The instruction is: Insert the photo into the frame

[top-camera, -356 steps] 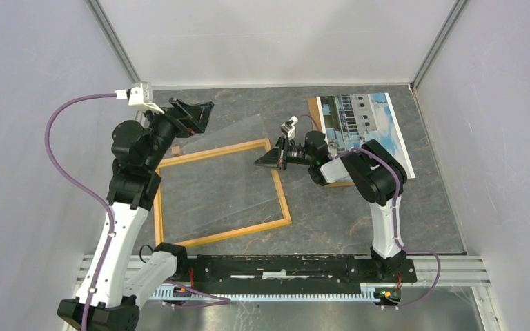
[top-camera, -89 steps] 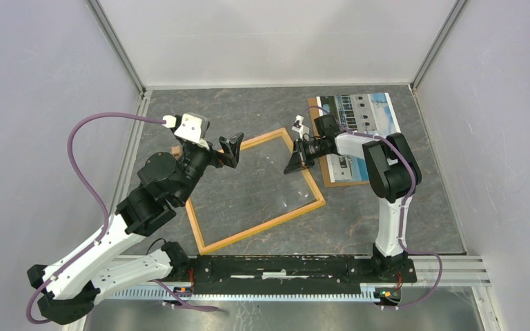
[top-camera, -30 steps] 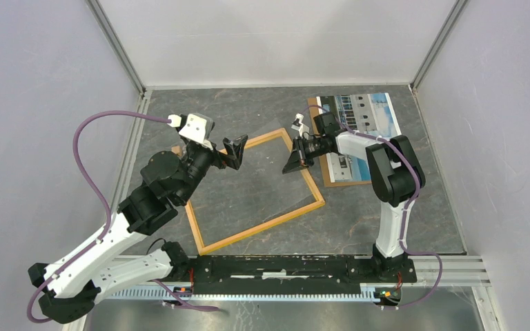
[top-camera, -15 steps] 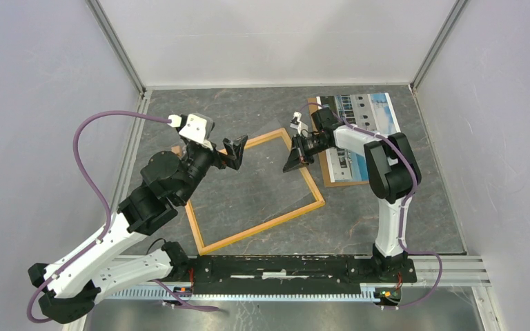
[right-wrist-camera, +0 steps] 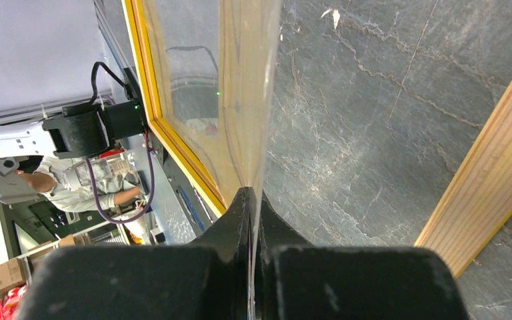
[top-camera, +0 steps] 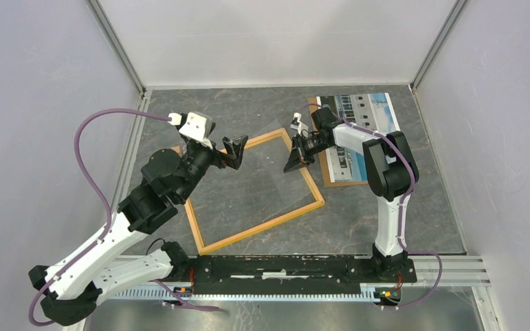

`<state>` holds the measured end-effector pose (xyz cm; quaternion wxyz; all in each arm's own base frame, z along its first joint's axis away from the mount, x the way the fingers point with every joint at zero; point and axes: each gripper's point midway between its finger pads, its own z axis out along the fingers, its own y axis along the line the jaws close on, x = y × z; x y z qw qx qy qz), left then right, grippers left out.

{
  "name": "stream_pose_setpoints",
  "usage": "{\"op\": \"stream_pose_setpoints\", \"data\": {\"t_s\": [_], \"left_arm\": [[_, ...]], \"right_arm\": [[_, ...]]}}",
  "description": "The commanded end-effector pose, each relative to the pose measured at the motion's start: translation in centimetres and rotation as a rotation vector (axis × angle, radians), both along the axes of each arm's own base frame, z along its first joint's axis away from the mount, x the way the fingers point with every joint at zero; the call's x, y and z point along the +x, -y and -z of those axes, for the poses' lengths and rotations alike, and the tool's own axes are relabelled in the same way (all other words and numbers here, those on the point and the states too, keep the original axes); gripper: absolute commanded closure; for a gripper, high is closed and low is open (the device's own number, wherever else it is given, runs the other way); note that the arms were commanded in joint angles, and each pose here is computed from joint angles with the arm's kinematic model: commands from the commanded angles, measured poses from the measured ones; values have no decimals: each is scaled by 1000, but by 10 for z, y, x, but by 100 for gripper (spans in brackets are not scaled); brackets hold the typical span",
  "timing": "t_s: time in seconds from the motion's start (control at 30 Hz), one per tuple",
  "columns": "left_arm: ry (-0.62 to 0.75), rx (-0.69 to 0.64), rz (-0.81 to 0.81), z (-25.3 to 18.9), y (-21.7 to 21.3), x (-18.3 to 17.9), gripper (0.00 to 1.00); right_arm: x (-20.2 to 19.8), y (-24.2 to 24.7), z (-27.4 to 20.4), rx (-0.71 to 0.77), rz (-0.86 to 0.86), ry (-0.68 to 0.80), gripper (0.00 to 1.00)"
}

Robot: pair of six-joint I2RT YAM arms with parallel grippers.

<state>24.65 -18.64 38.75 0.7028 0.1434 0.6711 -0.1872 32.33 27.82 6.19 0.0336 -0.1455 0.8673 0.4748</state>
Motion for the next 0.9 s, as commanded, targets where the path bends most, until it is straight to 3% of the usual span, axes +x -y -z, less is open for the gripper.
{"op": "stream_pose_setpoints", "data": {"t_s": [0.0, 0.43, 0.87], "left_arm": [[3, -64, 11, -13, 0, -1, 0], [-29, -131, 39, -13, -1, 6, 0], [-47, -151, 50, -11, 0, 10, 0]], "right_arm": [[10, -1, -10, -4, -20, 29, 100], [4, -2, -6, -36, -49, 10, 100], [-13, -22, -35, 86, -36, -40, 100]]}}
